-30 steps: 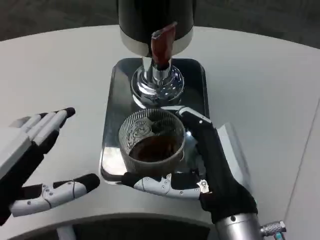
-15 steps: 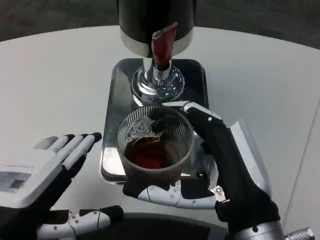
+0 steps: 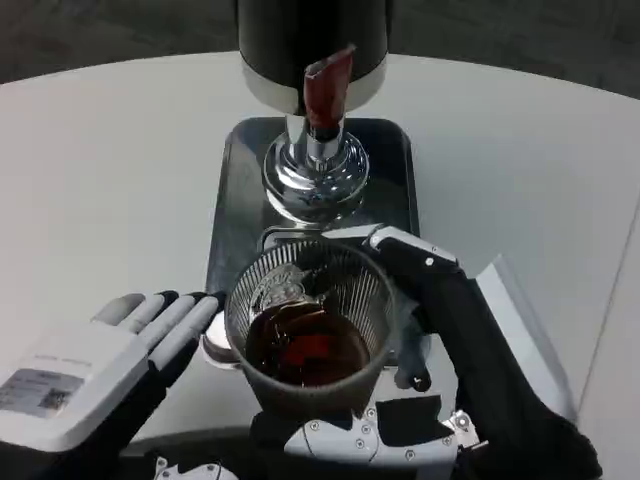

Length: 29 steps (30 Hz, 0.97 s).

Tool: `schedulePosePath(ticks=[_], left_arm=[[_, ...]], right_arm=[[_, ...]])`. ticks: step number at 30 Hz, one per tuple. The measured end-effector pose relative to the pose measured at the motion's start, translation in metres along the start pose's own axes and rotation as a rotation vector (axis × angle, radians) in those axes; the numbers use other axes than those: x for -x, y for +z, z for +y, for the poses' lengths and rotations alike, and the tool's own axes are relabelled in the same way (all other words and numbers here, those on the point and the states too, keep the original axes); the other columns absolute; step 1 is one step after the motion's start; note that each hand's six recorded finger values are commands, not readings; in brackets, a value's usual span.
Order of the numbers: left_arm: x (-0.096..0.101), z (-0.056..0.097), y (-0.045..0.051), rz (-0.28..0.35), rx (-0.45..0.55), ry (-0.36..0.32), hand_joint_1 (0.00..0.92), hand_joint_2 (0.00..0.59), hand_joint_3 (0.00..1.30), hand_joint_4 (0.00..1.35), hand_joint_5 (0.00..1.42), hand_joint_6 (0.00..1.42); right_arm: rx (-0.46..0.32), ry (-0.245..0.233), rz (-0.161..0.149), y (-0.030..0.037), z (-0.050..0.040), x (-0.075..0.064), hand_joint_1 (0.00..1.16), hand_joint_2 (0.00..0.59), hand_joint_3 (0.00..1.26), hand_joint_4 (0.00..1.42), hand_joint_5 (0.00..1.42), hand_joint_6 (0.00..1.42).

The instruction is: Grasp the cup under the faucet to collect the drink, then remove the cup.

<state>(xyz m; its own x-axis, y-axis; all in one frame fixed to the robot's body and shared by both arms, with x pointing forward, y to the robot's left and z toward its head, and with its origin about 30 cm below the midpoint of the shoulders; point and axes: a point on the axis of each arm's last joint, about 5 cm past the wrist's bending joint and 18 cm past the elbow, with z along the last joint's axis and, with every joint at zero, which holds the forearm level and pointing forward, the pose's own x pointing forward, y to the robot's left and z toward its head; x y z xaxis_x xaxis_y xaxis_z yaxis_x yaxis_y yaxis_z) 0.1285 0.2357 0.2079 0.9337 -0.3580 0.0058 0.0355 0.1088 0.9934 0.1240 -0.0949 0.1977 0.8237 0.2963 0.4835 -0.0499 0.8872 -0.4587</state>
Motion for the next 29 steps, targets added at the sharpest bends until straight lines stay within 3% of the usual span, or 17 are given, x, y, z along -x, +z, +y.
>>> schedulePosePath(ticks=[6,17,29], left_arm=[[0.008,0.001,0.0057,-0.004,0.0,0.021,0.002,0.077,0.0,0.0,0.0,0.0],[0.014,-0.003,0.0102,-0.04,0.002,0.07,0.014,0.082,0.0,0.0,0.0,0.0],[0.01,-0.001,0.0102,-0.016,-0.016,0.115,0.031,0.084,0.0,0.0,0.0,0.0]], right_arm=[[0.018,0.023,0.017,0.0039,-0.0032,0.011,1.09,0.048,0.75,0.93,1.0,1.41],[0.011,0.039,0.046,0.0028,-0.0044,0.017,1.09,0.048,0.75,0.93,1.0,1.41],[0.004,0.029,0.046,0.0027,-0.0044,0.017,1.09,0.054,0.75,0.93,0.99,1.41]])
